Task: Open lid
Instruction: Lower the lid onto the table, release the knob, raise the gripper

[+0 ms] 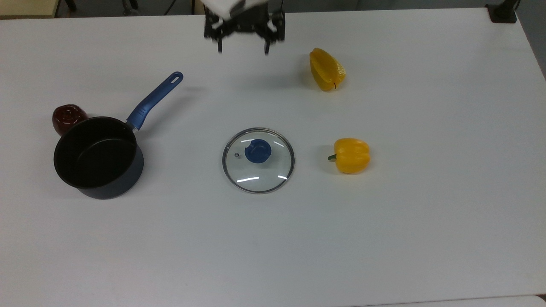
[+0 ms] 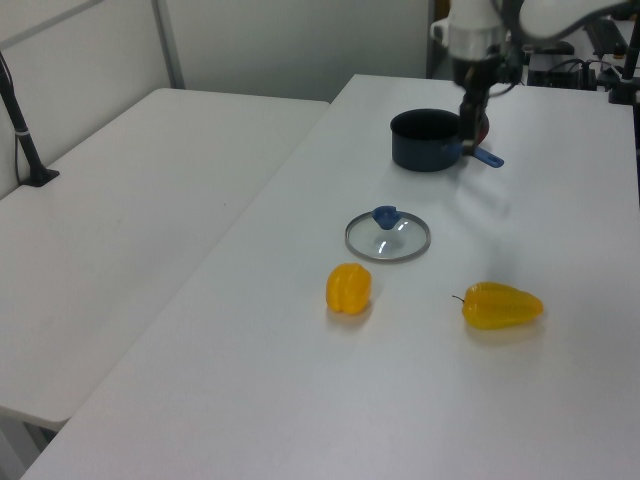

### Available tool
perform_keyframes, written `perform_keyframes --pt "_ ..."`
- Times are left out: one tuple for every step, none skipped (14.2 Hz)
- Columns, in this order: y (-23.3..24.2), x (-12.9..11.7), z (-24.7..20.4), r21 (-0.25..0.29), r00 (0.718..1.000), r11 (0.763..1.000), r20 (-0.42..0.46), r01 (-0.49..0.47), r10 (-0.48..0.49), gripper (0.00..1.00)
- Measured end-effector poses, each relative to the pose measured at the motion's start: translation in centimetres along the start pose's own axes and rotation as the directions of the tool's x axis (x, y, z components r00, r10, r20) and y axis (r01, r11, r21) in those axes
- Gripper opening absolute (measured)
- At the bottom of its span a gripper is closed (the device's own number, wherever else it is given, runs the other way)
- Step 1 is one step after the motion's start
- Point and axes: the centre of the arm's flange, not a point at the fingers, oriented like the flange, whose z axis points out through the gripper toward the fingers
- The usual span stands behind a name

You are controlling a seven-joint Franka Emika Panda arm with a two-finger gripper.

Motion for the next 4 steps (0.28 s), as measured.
perform_keyframes --pt "1.1 -1.1 -1.6 0.021 1.000 1.000 0.005 -0.006 0.006 1.00" --pt "2.7 -2.5 -3.4 0.037 1.000 0.999 0.004 -0.022 0.022 1.00" --pt "3.6 -3.1 -4.3 0.041 0.999 0.999 0.002 -0.034 0.034 1.00" --pt "4.3 -3.5 -5.1 0.042 0.999 0.998 0.001 -0.046 0.046 1.00"
